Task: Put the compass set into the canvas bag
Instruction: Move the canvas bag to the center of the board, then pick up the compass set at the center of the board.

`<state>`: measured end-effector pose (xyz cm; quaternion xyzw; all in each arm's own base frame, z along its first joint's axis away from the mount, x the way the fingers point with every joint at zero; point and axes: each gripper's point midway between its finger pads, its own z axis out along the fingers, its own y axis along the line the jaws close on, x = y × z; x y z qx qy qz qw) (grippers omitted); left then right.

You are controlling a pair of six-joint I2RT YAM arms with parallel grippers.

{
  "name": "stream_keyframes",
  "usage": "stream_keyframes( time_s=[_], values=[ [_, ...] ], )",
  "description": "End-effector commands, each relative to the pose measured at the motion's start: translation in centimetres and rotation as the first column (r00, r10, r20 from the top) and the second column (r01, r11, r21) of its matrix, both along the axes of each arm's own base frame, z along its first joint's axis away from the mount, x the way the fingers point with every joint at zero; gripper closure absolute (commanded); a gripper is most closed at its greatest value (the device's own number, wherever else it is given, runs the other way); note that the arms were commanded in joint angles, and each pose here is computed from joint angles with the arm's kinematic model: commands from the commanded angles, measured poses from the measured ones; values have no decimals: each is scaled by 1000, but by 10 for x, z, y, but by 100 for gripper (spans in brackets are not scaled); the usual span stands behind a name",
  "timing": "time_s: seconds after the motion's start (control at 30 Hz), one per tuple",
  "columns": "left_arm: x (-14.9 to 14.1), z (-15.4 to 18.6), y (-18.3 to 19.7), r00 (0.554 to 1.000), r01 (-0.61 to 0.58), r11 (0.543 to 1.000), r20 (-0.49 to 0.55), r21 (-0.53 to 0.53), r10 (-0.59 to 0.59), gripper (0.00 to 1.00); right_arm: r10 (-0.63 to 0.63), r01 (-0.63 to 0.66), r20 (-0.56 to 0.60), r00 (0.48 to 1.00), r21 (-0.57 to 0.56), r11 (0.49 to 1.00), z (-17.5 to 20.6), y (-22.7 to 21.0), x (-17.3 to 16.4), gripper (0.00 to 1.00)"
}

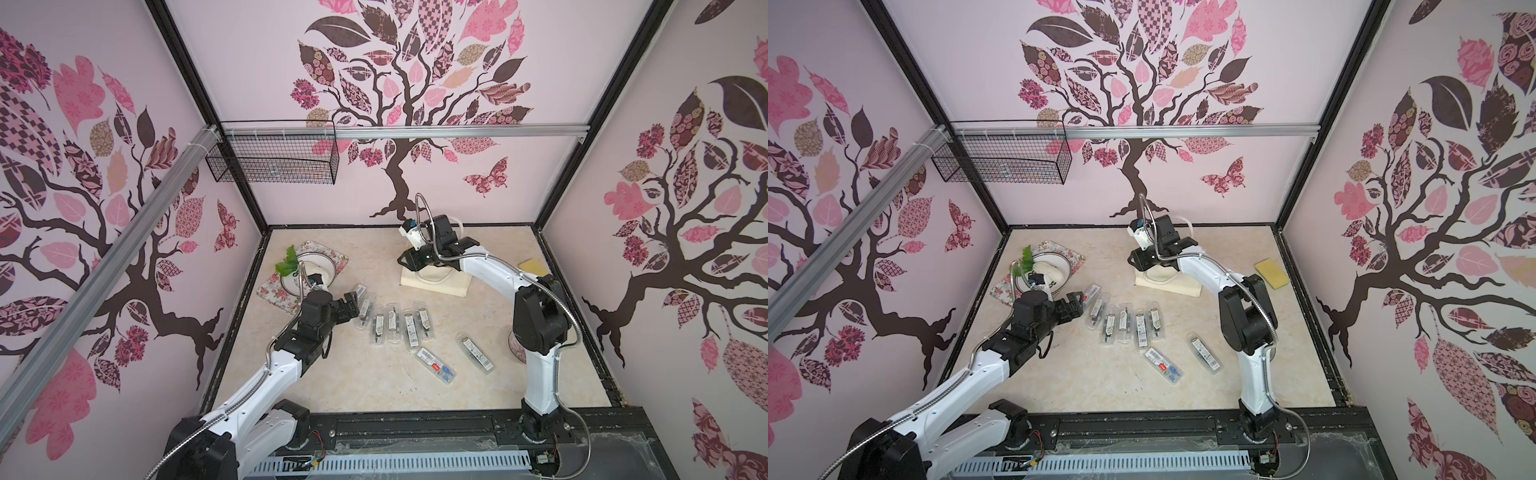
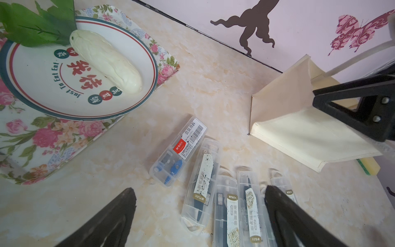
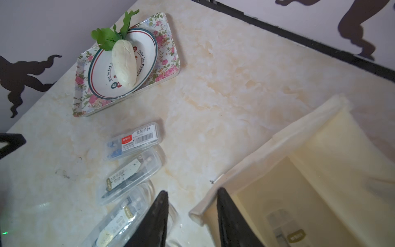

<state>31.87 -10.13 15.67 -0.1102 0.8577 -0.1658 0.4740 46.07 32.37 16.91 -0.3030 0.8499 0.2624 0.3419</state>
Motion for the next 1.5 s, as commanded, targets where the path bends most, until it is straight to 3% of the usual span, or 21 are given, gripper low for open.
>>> stream_keyframes(
  time_s=[0.0,0.2,0.33,0.5,0.73,0.93,1.17,1.27,1.47],
  values=[
    [-3,0,5,1000,-16,1000,5,16,16,3,23,-23,19,1000,15,1000,9,7,2,43],
    [-3,4,9,999,-36,999,22,22,35,3,-95,85,191,977,59,995,85,-19,-4,19],
    [-1,9,8,999,-33,999,33,25,32,3,-226,212,286,931,80,974,135,-54,-18,11],
    [3,14,-1,999,4,1000,31,8,-4,3,-373,354,294,880,118,928,155,-94,-43,7],
    [11,-2,6,996,-50,997,-74,59,54,3,-421,393,214,881,162,905,134,-115,-85,11],
    [17,-12,1,991,-34,996,-129,82,44,3,-274,242,126,954,222,944,112,-104,-138,20],
    [20,-13,-4,995,-24,999,-100,48,29,3,-78,20,165,983,326,945,127,-96,-202,21],
    [21,-13,-7,995,-15,999,-102,39,19,3,-39,-2,118,992,328,945,116,-92,-213,21],
    [21,-15,-8,994,-10,999,-111,33,14,3,-124,124,-14,992,212,969,51,-97,-200,23]
  ],
)
